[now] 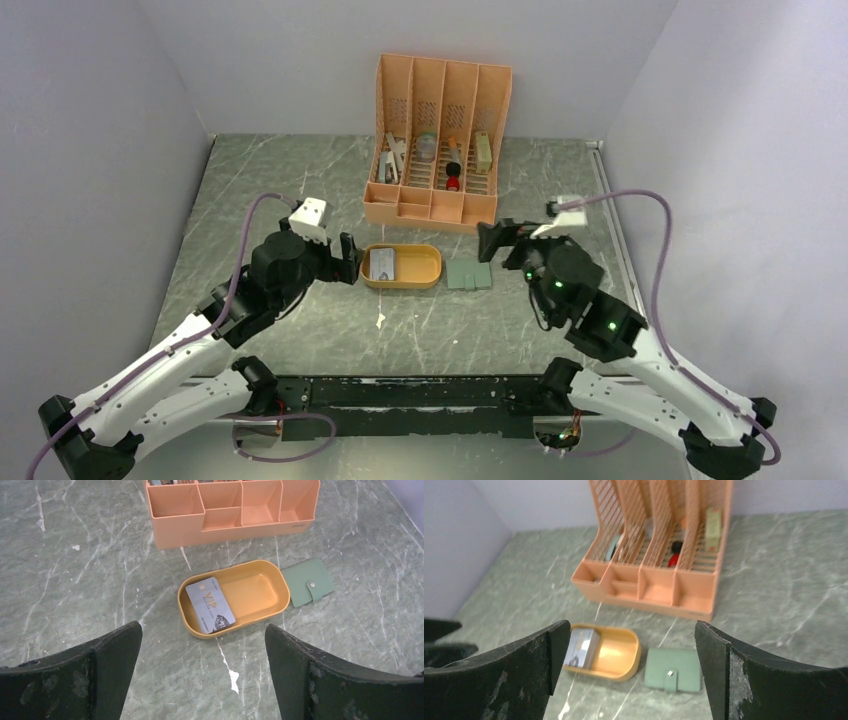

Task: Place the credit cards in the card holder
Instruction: Move the card holder to the center of the board.

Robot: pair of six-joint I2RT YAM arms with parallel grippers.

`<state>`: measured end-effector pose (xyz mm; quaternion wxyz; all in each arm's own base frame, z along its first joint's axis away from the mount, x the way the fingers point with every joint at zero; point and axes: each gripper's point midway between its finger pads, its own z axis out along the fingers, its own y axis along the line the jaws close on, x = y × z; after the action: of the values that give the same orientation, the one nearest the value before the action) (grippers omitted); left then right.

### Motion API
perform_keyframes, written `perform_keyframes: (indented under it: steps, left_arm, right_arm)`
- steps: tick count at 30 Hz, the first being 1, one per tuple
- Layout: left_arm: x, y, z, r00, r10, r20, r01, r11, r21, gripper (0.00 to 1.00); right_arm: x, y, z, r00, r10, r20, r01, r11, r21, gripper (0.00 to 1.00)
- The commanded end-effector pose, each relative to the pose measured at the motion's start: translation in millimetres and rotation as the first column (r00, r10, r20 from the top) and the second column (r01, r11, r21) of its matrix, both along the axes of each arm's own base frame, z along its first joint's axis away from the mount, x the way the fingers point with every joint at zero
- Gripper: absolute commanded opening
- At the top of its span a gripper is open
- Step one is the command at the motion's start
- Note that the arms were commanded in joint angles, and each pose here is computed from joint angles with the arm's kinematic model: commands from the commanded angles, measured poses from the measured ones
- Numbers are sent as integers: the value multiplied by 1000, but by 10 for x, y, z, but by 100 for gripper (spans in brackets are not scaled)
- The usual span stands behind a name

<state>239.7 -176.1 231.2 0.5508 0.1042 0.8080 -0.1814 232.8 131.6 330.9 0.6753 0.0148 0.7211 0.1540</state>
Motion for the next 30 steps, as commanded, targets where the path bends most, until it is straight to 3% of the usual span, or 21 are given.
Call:
perform_keyframes:
  steps: [1,6,12,19,25,30]
  left_arm:
    - [-48,-69,5,999,-14,-33,12,998,-57,98]
    - [-158,-148,-384,982,-1,-188,-22,992,-124,98]
    - [-344,-261,-934,924,-6,-383,-75,978,-196,91]
    - [-288,-221,-1101,899,64,-433,-138,980,-141,88]
    - [-225,-234,-1145,894,89,-440,-151,983,-107,85]
    - [-247,-181,-1194,891,105,-441,-166,981,-100,85]
  right_arm:
    - [-57,504,-501,969,185,-166,-185,983,14,100]
    - [-52,701,-1034,933,192,-303,-178,981,74,98]
    - [21,774,-1496,887,164,-431,-134,986,99,87]
    - [229,633,-1855,832,197,-518,-92,971,221,74]
    - [301,541,-2054,809,176,-561,-79,978,192,61]
    - [396,418,-2248,788,111,-605,-36,990,136,58]
